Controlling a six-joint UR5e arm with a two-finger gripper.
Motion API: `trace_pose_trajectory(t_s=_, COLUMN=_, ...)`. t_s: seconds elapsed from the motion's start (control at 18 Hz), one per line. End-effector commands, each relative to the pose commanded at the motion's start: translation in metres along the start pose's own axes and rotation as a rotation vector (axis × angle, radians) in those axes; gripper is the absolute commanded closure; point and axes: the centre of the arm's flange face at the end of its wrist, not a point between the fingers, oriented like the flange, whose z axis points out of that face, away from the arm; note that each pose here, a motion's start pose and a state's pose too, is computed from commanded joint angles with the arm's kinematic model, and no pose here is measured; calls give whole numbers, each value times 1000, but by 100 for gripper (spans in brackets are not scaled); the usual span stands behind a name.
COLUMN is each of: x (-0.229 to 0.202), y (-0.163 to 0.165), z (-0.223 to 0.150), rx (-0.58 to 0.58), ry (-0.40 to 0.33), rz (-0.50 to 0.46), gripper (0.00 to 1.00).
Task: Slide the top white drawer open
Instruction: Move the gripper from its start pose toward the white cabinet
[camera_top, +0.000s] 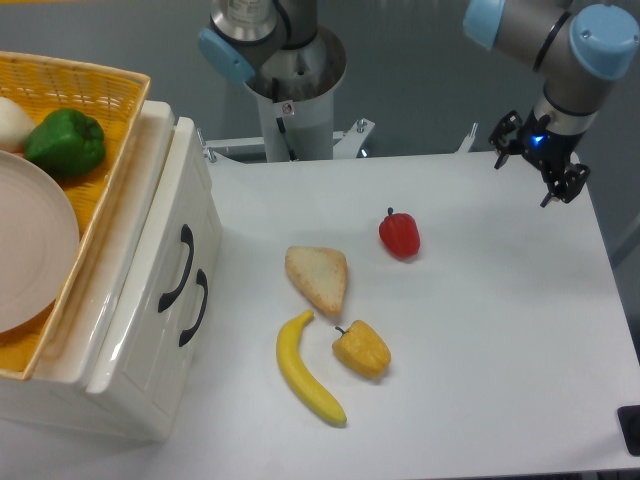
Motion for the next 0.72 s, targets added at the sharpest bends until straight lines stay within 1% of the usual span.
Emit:
trace_pose_trajectory(t_s=0.17, x=1, y=0, z=1, rx=1, ry=3, rz=-2, gripper=0)
trace_pose_trajectory(t_s=0.5, x=2, y=-15, z=-1, rx=6, ry=-1, rz=23, gripper=0)
trace_pose_trajectory(t_s=0.61, x=5, y=-15, z=6, rx=19, ry=12, rz=18, gripper=0)
trace_pose_trajectory(t_s=0.72, x=10, y=-16, z=12, rx=23, ry=24, rz=-18, gripper=0)
